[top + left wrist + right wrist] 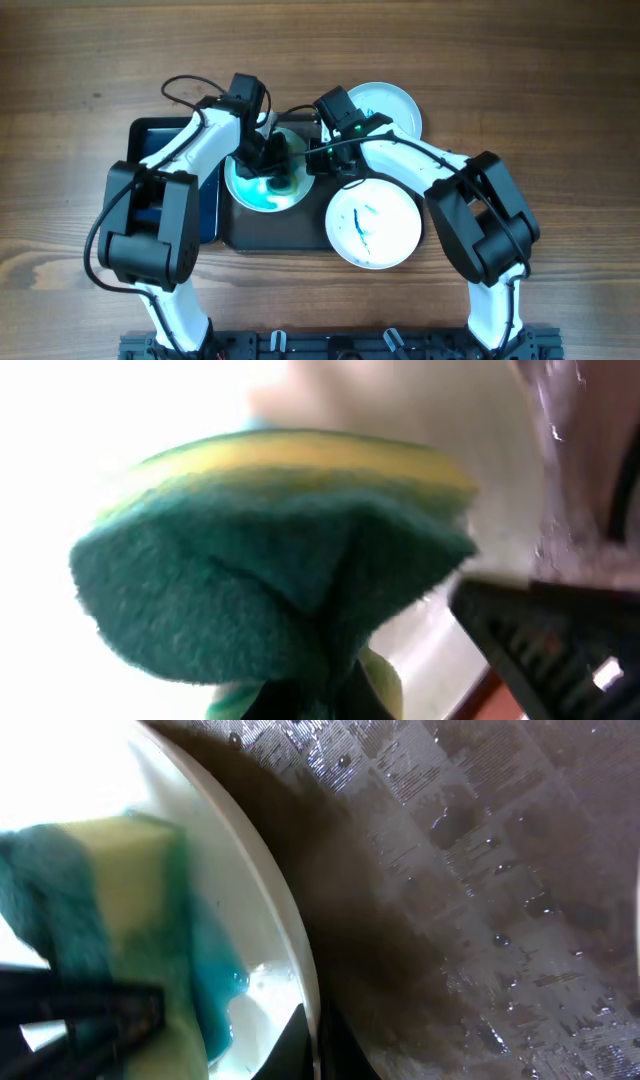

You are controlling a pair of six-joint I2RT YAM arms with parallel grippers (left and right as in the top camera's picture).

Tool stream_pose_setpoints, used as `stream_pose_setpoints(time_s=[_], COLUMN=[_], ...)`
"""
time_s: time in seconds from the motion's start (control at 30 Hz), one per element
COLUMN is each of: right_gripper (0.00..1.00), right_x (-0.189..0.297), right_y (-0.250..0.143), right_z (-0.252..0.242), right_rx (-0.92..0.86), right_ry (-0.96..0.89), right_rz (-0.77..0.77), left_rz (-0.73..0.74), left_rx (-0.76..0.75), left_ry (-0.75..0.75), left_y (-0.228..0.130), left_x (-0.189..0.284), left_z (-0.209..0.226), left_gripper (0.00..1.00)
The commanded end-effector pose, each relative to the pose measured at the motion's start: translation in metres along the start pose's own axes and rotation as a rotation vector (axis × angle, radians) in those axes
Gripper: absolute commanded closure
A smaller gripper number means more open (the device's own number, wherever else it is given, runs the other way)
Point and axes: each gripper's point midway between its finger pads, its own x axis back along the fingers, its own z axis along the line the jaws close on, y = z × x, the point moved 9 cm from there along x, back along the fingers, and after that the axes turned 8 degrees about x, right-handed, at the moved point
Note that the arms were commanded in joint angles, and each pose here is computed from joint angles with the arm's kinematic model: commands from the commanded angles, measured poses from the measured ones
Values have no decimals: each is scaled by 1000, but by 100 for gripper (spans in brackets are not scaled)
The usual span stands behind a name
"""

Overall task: Clean dirty plates on tray and stack at the side
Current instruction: 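Scrub the left white plate with the sponge held in the left gripper, then lift the scrubbed plate with the right gripper and carry it right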

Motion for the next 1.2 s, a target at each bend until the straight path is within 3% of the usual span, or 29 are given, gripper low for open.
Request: stream_pose_setpoints(time_s=[0.0,0.27,0.5,0.7,0.8,0.97,1.17], right_gripper=[96,96,96,96,95,96,96], right_x=[-6,-6,11,55,80,114,126], right_y=[-6,-5,-1,-5,-8,-24,-43], right_z=[-7,-9,-4,19,36,76,106], right_rx=[-17,-35,9,136,218,395,532], right_ry=[-21,-39,-110,-331,-533,-905,-1136], right_rz=[24,18,-2,-103,-169,-342,-518], left_rz=[-228,-214,-209,-236,-257,-273,-280], left_rx=[208,220,167,351,449,467,466], left_ry=[303,388,209,208,201,192,191], left_y=[21,22,28,42,47,49,50], left_x=[2,66,154,180,188,191,191], left_z=[32,15,13,79,102,107,107], left_gripper=[96,96,96,96,96,96,96])
